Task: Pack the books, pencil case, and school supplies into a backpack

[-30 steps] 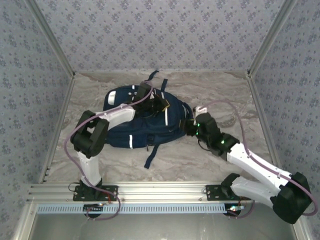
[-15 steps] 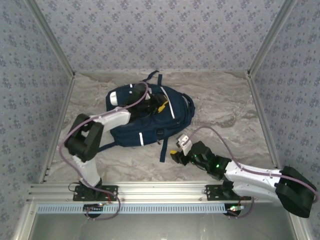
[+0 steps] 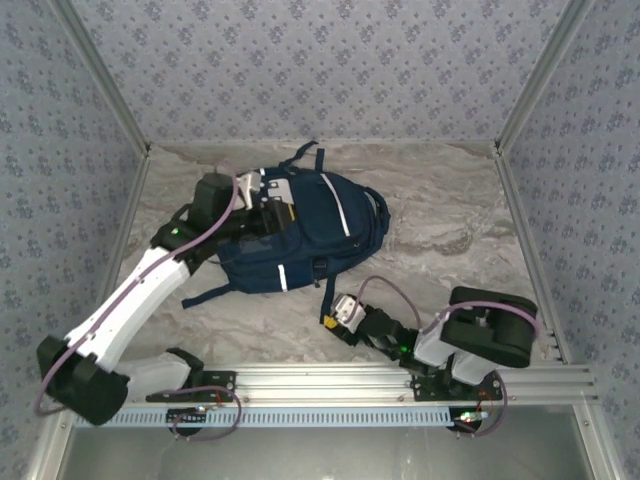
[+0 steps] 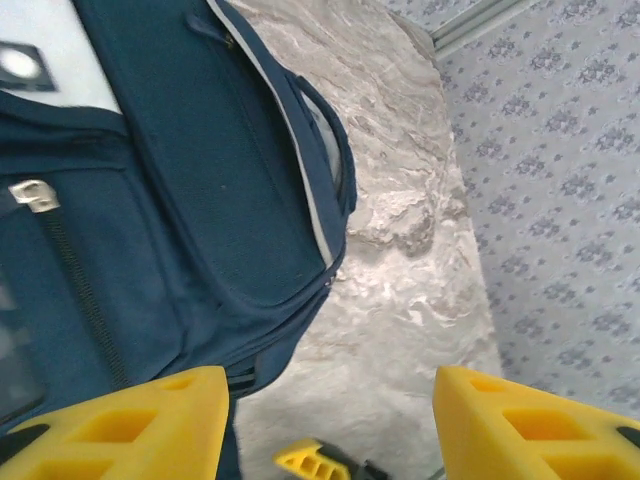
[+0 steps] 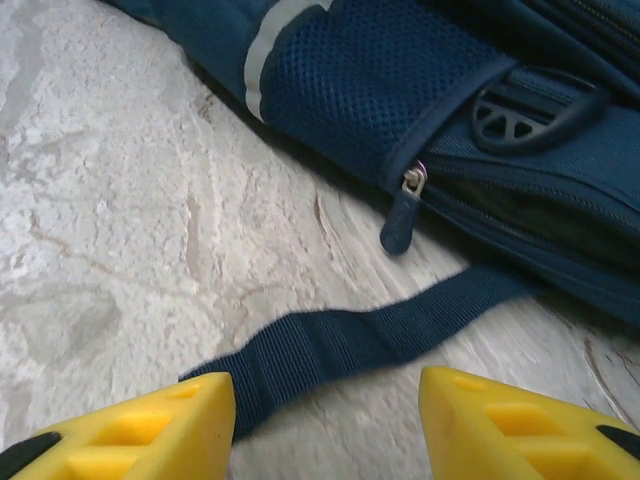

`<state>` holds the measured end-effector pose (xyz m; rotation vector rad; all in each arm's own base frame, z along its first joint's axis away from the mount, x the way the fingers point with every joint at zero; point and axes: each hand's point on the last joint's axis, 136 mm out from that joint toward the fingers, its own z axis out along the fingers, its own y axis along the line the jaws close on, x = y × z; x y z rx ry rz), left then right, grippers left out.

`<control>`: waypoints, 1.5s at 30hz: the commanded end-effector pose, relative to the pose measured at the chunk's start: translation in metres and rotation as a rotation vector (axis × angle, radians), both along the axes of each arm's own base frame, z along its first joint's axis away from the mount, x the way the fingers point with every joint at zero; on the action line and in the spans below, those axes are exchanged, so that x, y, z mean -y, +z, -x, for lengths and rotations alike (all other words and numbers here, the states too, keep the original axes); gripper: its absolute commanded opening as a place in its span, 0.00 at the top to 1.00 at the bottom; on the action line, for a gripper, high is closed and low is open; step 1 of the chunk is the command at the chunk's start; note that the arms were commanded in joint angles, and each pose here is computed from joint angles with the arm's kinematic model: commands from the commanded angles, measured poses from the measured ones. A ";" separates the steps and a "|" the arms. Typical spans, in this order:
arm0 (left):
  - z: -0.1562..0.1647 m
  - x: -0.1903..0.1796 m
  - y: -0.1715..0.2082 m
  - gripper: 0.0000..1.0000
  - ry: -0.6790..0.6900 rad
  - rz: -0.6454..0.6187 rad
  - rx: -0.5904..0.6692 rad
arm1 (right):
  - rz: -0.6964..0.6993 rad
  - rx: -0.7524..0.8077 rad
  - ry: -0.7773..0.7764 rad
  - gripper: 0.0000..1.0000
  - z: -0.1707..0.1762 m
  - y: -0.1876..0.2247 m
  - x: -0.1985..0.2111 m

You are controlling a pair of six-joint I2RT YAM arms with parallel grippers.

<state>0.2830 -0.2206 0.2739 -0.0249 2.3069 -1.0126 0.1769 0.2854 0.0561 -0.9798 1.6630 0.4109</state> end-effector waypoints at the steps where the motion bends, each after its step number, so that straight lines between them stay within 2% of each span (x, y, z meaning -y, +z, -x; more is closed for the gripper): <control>1: 0.030 -0.027 -0.026 0.44 -0.045 -0.175 0.018 | -0.156 0.104 -0.023 0.48 -0.016 0.045 -0.016; 10: 0.057 -0.069 -0.054 0.44 -0.001 -0.329 0.066 | -0.203 0.007 -0.077 0.51 -0.043 0.038 -0.026; 18: 0.066 -0.087 -0.060 0.44 0.035 -0.375 0.119 | -0.174 -0.031 -0.143 0.60 -0.057 0.012 -0.028; 22: 0.067 -0.091 -0.056 0.44 0.049 -0.382 0.146 | -0.164 -0.044 -0.177 0.63 -0.061 -0.001 -0.025; 37: 0.065 -0.090 -0.060 0.43 0.047 -0.388 0.149 | -0.178 -0.061 -0.214 0.63 -0.085 -0.010 -0.033; 40: 0.065 -0.090 -0.061 0.43 0.045 -0.390 0.149 | -0.185 -0.065 -0.214 0.66 -0.089 -0.011 -0.035; 45: 0.064 -0.090 -0.062 0.43 0.049 -0.398 0.149 | -0.194 -0.074 -0.207 0.76 -0.093 -0.012 -0.038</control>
